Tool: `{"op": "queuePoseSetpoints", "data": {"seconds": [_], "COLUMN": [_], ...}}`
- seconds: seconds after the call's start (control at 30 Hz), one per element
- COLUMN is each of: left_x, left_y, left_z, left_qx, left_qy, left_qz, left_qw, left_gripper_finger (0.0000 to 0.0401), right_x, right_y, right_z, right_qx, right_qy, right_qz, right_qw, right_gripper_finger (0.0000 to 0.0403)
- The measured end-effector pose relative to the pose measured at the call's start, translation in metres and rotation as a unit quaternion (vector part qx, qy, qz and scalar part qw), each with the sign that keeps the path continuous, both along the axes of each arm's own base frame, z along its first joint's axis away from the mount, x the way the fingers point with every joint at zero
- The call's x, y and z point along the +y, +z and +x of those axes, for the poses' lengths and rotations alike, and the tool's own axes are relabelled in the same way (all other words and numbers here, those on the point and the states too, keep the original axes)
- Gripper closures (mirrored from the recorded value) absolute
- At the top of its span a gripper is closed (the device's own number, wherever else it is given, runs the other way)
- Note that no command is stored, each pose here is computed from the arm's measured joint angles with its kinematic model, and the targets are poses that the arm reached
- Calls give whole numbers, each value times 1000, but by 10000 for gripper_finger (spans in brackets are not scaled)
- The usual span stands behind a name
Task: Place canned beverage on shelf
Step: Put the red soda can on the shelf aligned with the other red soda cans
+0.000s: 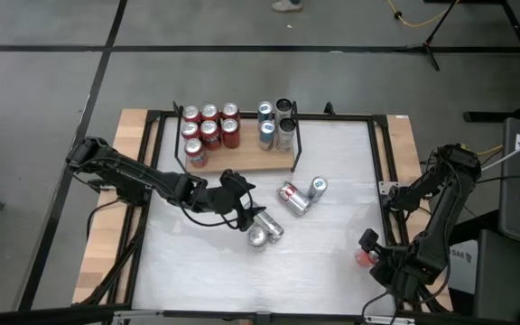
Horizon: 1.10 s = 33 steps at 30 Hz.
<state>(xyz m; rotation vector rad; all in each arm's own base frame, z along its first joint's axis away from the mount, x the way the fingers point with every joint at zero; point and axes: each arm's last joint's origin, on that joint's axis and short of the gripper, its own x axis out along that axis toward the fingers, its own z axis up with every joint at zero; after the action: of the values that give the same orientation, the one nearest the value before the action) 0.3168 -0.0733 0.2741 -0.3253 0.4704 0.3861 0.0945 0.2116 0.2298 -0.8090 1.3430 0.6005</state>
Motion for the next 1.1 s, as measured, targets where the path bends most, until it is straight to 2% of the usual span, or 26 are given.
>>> {"op": "queuePoseSetpoints", "data": {"seconds": [0.13,0.3,0.47,0.73,1.1], "left_x": [0,0,0,0,0], "left_y": [0,0,0,0,0], "left_z": [0,0,0,0,0], "left_qx": [0,0,0,0,0], "left_qy": [0,-1,0,0,0], "left_qz": [0,0,0,0,0], "left_qw": [1000,1000,1000,1000,1000], "left_gripper_finger": [37,37,37,37,37], "right_x": [-8,-9,-8,-4,-4], "right_y": [-14,-15,-15,-15,-14], "right_z": [-3,-2,-2,0,2], "right_qx": [10,-8,-10,-17,-18], "right_qy": [-3,-1,3,0,-10], "right_qz": [-27,-35,-32,-11,-3], "right_qw": [1000,999,999,1000,1000], "right_gripper_finger": [31,31,40,91,87]}}
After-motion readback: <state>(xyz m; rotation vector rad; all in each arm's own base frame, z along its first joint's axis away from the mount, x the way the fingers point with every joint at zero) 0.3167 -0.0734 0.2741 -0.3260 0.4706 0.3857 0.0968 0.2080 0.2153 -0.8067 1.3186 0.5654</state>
